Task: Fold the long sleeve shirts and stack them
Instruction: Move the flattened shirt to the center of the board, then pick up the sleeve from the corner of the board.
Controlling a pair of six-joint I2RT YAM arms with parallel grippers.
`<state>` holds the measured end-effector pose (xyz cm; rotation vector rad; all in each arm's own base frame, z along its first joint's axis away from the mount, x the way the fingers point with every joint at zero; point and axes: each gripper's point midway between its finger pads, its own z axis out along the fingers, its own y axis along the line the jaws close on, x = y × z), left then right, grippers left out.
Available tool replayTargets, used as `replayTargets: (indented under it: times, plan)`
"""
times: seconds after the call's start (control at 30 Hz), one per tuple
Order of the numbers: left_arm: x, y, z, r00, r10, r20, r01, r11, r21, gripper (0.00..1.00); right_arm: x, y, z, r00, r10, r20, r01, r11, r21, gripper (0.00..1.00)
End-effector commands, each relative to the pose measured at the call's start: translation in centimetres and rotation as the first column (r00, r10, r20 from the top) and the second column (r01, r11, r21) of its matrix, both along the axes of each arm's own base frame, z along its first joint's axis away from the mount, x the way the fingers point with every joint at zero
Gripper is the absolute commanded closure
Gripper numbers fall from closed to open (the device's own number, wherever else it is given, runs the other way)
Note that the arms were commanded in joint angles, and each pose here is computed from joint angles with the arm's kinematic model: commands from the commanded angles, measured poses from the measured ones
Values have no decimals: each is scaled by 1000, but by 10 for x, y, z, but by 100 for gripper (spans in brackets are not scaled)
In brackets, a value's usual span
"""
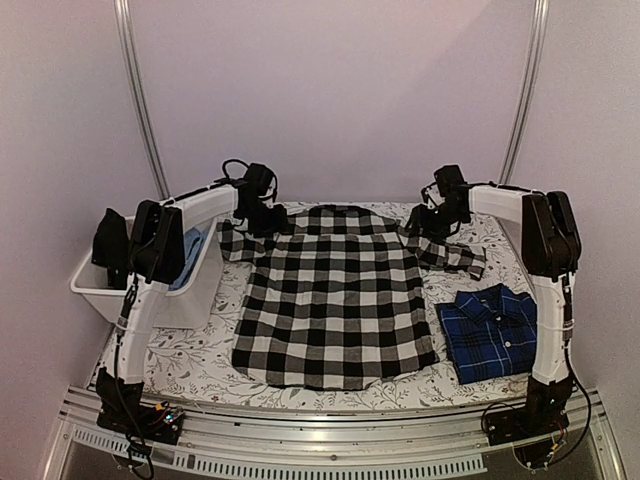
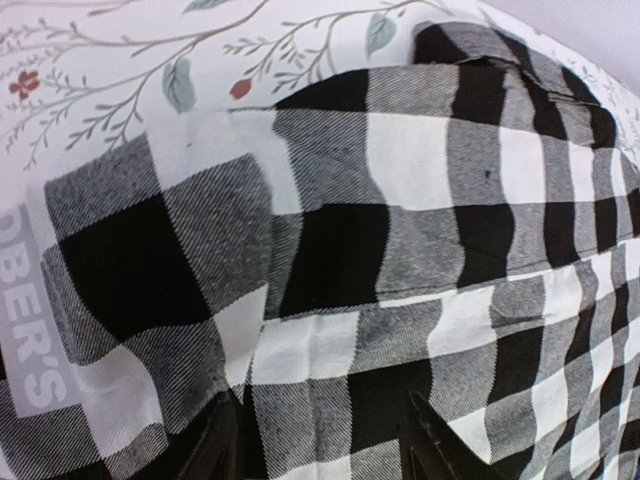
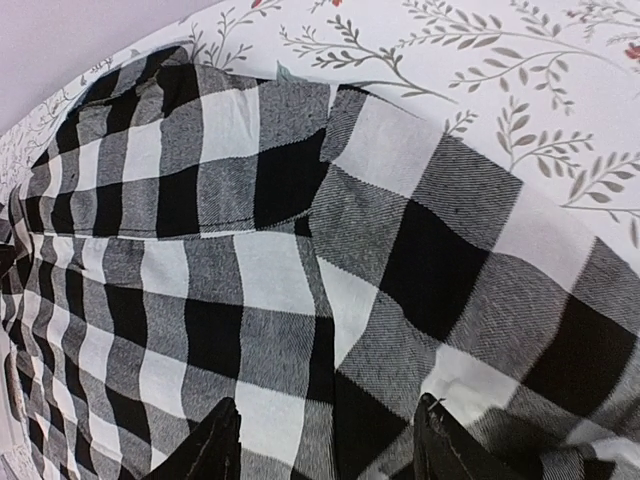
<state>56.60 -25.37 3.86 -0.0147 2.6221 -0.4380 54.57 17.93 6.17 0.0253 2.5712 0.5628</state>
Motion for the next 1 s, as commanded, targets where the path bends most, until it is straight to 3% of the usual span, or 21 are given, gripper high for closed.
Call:
replayTargets:
  times: [0.0, 0.1, 0.43, 0.67, 0.97]
  plan:
    - [1, -28, 94, 984, -63, 166, 76, 995, -70, 41, -14, -28, 58, 993, -59, 104, 68, 994, -82, 41]
    - [-13, -44, 114, 977, -96, 188, 114, 990, -86, 36, -32, -38, 55, 991, -85, 99, 95, 990, -104, 41]
    - [-91, -93, 163, 951, -200, 236, 240, 959, -152, 35, -56, -41, 4, 993, -116, 24, 118, 976, -181, 43]
    - [-136, -103, 148, 950, -245, 192, 276, 947, -161, 35, -68, -55, -31, 982, -187, 21, 181, 913, -364, 45]
    - [-156, -111, 140, 950, -265, 165, 292, 942, -164, 36, -68, -65, -46, 976, -216, 28, 208, 885, -417, 59]
